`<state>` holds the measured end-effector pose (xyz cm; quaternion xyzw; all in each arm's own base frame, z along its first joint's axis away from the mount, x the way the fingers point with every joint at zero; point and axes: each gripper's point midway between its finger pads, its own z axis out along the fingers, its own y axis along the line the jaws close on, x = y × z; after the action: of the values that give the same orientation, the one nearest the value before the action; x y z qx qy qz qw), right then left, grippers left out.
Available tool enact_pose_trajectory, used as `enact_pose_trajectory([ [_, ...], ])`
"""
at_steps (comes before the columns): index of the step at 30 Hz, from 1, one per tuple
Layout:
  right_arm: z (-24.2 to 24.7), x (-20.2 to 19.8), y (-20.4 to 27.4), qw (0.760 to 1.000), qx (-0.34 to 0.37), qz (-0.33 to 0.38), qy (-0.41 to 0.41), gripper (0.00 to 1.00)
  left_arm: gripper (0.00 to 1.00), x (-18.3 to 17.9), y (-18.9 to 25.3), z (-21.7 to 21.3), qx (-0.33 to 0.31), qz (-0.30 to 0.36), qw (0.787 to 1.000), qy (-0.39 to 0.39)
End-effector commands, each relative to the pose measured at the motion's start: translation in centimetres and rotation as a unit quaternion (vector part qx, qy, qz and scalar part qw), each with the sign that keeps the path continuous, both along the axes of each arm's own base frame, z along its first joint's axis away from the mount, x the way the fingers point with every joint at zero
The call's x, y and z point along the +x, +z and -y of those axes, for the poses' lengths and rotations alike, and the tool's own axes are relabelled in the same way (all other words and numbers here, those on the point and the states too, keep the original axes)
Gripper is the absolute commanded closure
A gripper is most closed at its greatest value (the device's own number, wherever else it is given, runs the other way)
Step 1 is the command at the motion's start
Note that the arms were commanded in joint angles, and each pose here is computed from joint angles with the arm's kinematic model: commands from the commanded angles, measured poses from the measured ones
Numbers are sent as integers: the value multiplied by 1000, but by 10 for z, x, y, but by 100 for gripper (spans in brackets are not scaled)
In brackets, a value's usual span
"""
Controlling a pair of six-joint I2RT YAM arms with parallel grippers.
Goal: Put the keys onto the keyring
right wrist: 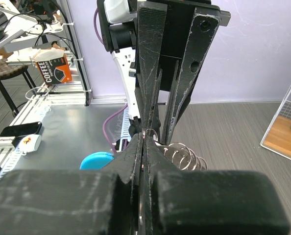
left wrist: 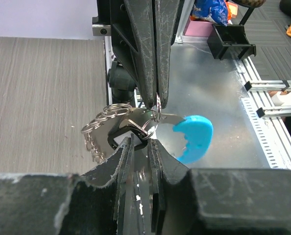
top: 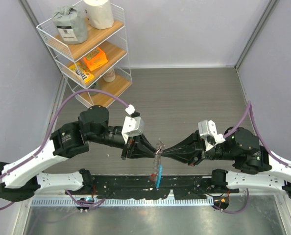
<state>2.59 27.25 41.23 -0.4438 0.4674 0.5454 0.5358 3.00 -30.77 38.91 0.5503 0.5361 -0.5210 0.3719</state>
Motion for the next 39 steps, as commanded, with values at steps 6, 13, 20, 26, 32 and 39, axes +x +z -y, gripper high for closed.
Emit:
enact_pose_trajectory([
  [6,4,1,40,996,88,6,-6,94,82,-3,23,5,-39,4,999,-14],
  [13,8,2,47,990,141,11,-13,94,85,-3,24,7,-42,2,999,-17],
  [20,11,8,48,978,203,27,-31,94,85,-3,24,7,-44,1,999,-17],
  [26,17,17,44,963,260,40,-62,94,85,-4,23,7,-41,-1,999,-17],
  [32,12,28,43,955,276,37,-102,94,85,-3,23,7,-42,1,999,-16],
  [39,11,32,45,953,276,41,-121,94,74,4,20,2,-35,9,999,12],
])
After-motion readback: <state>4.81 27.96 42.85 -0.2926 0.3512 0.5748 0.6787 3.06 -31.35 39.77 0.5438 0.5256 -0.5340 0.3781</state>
